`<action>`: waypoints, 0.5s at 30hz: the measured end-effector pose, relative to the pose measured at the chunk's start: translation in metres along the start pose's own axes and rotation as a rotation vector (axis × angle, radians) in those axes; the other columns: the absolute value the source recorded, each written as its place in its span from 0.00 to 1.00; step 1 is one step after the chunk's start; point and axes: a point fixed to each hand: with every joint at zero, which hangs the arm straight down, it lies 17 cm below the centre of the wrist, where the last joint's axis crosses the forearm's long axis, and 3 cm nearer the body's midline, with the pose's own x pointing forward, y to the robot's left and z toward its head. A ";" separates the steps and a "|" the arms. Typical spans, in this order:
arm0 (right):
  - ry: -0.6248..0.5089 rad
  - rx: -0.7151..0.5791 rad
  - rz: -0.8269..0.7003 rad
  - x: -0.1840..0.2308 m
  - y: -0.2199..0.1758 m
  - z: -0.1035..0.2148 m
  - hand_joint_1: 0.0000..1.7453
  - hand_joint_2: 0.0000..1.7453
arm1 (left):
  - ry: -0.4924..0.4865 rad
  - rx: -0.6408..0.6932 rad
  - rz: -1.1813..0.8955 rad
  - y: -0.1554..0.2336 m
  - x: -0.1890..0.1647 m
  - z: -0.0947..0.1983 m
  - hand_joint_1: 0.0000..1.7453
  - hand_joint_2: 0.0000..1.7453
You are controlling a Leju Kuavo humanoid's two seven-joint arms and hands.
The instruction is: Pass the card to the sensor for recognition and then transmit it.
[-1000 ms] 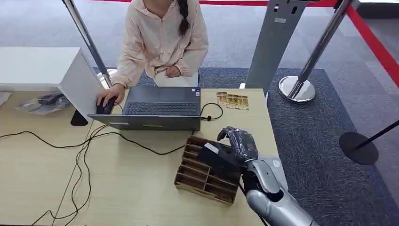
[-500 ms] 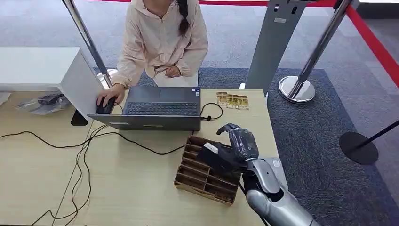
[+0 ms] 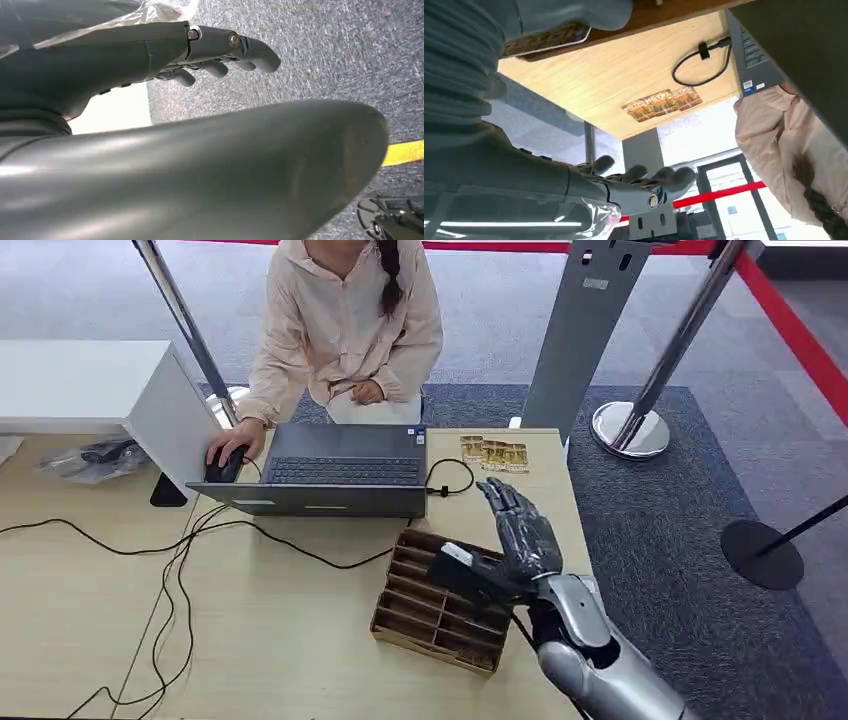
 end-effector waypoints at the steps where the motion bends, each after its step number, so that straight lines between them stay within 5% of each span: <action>1: -0.003 0.003 0.012 0.000 -0.001 0.001 0.09 1.00 | 0.001 0.001 0.002 0.000 0.000 0.000 0.00 0.00; 15: -0.027 0.060 0.155 -0.007 -0.017 0.016 0.07 1.00 | 0.005 0.003 0.016 0.001 -0.001 0.000 0.00 0.00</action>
